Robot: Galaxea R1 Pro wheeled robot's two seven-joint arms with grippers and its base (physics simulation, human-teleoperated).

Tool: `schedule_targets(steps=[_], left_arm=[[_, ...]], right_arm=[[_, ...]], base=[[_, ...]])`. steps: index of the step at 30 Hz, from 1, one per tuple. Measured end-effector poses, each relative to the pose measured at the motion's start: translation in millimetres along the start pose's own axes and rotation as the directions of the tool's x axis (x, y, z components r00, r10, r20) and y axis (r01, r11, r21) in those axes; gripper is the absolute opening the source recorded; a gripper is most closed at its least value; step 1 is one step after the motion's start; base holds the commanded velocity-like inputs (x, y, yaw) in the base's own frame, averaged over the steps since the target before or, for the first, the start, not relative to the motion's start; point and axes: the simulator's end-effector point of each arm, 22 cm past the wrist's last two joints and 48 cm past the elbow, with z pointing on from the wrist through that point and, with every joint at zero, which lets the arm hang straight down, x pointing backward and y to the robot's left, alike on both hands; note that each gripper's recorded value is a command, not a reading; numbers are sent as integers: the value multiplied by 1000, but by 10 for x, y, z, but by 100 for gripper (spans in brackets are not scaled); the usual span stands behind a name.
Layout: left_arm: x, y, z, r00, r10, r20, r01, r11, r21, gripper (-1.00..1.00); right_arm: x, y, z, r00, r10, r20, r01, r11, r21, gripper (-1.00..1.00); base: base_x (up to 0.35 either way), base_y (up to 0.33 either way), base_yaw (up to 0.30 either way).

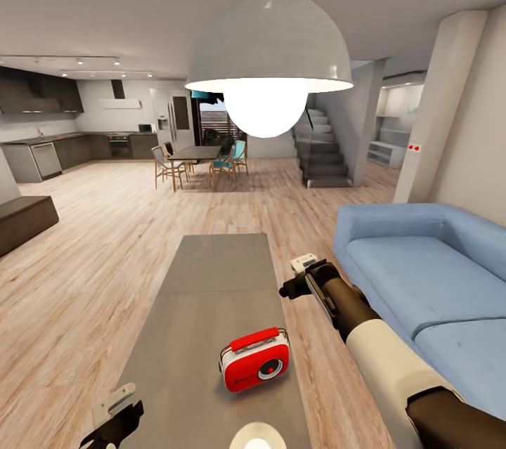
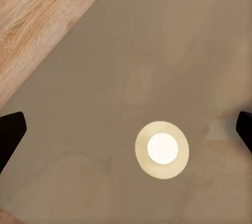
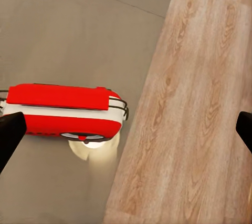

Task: Turn on the radio receiver that's on the table in the living room.

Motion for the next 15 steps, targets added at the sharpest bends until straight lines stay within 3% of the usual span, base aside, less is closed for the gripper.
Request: schedule_targets(steps=[15], left_arm=[[0,-6,-2,1000,-2,0,2,1000,1,100]], right_arm=[[-10,-117,0,1000,-9,13,8,999,31,100]], base=[[0,0,0]])
